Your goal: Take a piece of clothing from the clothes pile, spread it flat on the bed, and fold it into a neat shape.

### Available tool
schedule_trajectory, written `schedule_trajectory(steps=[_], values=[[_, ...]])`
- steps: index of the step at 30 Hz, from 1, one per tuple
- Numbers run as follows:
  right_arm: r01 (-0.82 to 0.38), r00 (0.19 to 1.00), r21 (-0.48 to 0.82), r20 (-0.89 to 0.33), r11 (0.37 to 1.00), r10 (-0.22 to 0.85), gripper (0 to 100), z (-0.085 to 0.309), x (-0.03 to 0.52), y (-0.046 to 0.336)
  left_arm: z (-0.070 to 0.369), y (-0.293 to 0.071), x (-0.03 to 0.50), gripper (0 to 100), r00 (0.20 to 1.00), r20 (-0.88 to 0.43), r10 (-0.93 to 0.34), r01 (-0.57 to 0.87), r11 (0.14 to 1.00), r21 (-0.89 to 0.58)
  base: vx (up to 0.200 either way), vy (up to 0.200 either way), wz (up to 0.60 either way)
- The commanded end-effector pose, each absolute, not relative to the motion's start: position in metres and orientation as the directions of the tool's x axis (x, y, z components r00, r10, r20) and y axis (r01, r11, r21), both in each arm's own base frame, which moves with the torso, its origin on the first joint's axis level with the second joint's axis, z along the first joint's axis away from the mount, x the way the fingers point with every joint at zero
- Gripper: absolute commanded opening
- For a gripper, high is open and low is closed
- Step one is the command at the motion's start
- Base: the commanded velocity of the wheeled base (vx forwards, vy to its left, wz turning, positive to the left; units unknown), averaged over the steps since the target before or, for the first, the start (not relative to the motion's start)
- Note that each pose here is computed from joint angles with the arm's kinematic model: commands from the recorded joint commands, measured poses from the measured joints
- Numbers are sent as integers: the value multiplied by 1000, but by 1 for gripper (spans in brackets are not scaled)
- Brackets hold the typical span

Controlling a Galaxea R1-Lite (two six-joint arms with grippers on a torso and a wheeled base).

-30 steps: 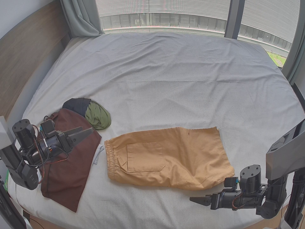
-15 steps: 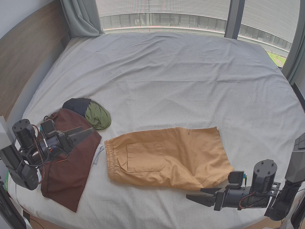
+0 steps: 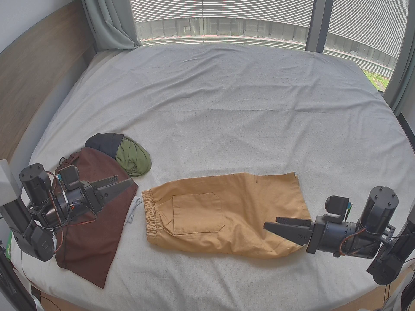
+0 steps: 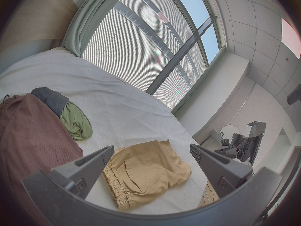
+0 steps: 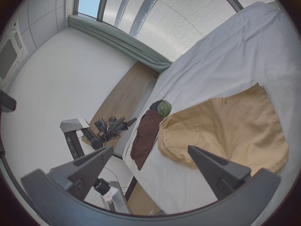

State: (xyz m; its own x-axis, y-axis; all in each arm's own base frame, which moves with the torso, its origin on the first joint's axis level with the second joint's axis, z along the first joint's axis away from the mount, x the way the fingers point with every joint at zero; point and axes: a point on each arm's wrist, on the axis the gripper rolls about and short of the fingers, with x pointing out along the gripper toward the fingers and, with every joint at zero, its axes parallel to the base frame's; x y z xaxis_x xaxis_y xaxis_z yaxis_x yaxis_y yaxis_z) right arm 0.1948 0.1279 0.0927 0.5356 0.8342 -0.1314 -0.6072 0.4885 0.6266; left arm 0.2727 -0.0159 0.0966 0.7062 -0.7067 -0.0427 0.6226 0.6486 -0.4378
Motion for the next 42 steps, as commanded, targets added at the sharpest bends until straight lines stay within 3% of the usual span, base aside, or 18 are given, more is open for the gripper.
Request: schedule_trajectory(steps=[1,10,22,42], values=[[-591,572,629,-115,505,812,100,97,198,117,93,-16,271,100,698,-55,-714,621,642,-450,0,0,0],[-590,606,625,-76,512,792,100,105,211,101,71,-21,260,100,625,-123,-771,615,583,-531,0,0,0],[-560,651,626,-72,543,755,100,104,221,85,22,-21,282,100,602,-216,-769,527,586,-615,0,0,0],[-556,654,628,-75,545,753,100,104,222,83,-39,-40,300,100,600,-347,-720,427,656,-623,0,0,0]])
